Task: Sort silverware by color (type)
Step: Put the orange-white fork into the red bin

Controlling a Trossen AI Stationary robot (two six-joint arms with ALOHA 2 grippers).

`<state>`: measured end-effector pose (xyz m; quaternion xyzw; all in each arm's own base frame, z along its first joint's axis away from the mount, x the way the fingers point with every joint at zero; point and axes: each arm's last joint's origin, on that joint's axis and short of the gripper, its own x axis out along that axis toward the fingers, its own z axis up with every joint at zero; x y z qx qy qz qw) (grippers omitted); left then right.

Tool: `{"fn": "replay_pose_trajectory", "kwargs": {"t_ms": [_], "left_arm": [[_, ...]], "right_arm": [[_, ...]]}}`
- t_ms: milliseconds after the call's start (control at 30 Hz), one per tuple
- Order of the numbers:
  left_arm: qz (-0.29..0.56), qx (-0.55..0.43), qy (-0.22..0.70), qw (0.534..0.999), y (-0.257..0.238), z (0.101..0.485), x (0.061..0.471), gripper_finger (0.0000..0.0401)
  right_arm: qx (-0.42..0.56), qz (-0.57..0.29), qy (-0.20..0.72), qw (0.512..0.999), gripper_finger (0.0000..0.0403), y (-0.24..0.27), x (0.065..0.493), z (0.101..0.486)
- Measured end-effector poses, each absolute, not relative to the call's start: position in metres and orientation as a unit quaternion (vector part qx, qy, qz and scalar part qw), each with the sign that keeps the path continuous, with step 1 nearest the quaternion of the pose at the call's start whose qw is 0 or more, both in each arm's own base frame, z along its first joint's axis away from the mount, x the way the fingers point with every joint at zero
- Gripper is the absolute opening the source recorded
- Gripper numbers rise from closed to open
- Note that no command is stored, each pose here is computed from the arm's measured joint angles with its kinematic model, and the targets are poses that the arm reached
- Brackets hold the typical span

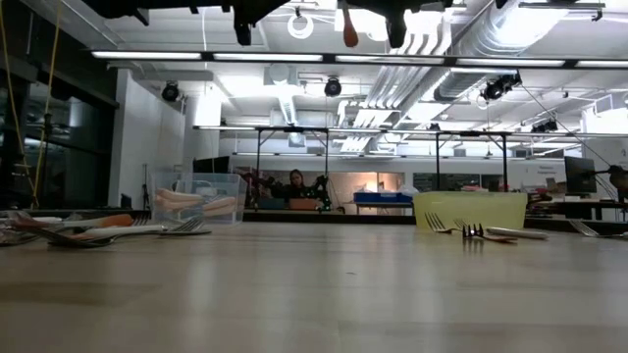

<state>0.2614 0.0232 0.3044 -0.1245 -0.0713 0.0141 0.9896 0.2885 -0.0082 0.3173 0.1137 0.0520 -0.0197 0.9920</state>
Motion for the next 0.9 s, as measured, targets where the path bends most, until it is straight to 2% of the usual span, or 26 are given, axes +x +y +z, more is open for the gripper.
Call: {"fn": "replay_pose_trajectory", "kwargs": {"t_ms": [233, 700, 800, 900], "left_arm": [[0.027, -0.125, -0.093, 0.987, 0.021, 0.307, 0.265, 0.0181], [0.014, -0.123, -0.054, 0.991, 0.021, 0.296, 0.307, 0.0181], [0.014, -0.122, -0.054, 0.991, 0.021, 0.298, 0.306, 0.0165], [0.014, -0.105, -0.060, 0.993, 0.021, 0.301, 0.303, 0.0124]], "right_arm": [[0.114, -0.019, 0.043, 0.992, 0.0000, -0.010, 0.292, 0.319], [0.133, -0.008, 0.060, 0.989, 0.0000, -0.007, 0.311, 0.299], [0.132, -0.008, 0.059, 0.990, 0.0000, -0.007, 0.311, 0.300], [0.131, -0.008, 0.057, 0.990, 0.0000, -0.007, 0.310, 0.301]]}}
